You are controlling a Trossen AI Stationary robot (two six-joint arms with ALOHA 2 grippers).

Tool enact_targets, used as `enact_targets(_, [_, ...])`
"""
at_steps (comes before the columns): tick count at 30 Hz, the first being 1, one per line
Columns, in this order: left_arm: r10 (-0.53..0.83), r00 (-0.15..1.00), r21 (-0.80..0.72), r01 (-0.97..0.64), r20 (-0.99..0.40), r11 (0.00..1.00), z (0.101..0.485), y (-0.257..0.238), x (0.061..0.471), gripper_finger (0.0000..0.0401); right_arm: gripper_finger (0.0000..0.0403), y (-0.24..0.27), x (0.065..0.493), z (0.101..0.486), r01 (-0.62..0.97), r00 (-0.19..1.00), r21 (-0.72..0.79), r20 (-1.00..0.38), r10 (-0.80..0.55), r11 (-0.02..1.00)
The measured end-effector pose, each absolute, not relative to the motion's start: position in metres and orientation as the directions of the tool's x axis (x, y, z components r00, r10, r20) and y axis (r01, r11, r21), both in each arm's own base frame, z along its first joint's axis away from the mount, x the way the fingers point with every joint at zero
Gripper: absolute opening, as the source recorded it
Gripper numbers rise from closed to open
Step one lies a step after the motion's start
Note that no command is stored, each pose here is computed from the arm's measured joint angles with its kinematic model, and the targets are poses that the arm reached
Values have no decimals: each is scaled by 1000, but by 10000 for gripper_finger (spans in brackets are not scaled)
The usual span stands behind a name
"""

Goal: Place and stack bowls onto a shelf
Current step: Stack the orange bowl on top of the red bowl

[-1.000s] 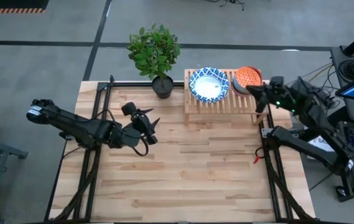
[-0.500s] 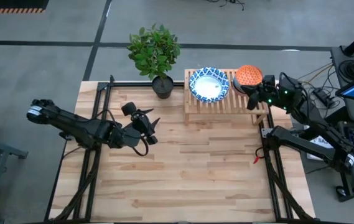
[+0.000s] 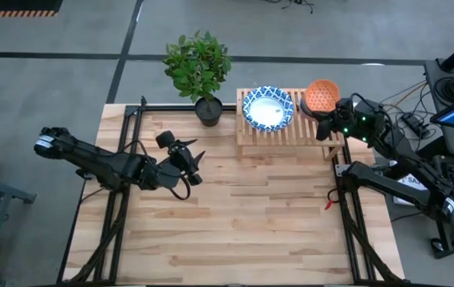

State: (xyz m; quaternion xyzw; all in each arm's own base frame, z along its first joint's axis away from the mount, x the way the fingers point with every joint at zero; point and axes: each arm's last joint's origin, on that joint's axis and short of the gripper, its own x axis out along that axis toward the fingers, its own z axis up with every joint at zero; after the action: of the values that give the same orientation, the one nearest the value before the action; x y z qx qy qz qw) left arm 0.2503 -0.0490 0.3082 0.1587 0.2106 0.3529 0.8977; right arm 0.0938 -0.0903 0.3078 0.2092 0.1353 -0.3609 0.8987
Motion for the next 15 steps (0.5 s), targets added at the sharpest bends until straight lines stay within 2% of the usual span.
enact_targets(10, [701, 662, 435, -566, -267, 700, 308, -49, 250, 194, 9, -71, 76, 331, 649, 760, 295, -250, -599, 701])
enact_targets(15, [703, 651, 469, -545, -285, 695, 305, -49, 248, 194, 9, -59, 68, 337, 562, 827, 309, -187, -530, 767])
